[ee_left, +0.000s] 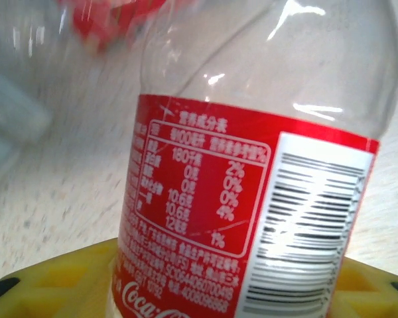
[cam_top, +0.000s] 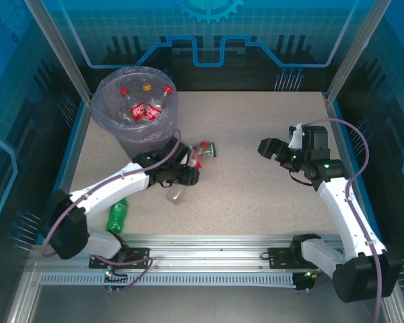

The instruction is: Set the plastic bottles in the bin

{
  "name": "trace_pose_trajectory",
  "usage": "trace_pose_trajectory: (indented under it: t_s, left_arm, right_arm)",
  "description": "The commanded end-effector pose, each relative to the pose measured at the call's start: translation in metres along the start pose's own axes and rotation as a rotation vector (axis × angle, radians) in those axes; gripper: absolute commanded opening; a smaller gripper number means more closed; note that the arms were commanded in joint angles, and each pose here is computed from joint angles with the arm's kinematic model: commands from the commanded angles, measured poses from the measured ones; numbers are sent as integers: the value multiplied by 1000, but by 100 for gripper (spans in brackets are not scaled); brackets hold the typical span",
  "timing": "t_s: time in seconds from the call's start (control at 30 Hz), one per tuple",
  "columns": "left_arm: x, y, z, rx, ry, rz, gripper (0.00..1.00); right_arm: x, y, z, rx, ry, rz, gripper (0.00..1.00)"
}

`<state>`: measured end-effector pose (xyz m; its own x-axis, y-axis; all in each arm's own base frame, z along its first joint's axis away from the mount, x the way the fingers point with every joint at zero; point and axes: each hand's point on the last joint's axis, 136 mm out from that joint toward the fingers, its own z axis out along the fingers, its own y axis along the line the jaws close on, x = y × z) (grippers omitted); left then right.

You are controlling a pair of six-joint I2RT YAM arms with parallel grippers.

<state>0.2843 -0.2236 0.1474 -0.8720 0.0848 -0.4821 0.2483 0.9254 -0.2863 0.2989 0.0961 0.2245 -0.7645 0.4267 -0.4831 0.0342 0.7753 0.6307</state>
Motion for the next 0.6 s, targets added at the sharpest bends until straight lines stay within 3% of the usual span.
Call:
trace_pose_trajectory:
  t_s: [0.0, 0.13, 0.3, 0.47, 0.57]
  left_arm:
    - [-46, -41, -49, 146, -136, 54, 49]
    - [-89, -66, -89, 208, -254, 105, 49]
    - [-150, -71, -141, 243, -410, 111, 48]
    - [-208, -39, -203, 205, -588, 72, 47]
    - [-233, -2, -234, 110, -699, 35, 49]
  right_arm:
    - [-5, 11, -8, -14, -15, -14, 91]
    - [-6, 12, -11, -13, -29, -21, 91]
    - [-8, 15, -14, -21, -42, -34, 91]
    - [-9, 17, -13, -30, -38, -40, 91]
    - [-9, 16, -13, -26, -37, -42, 91]
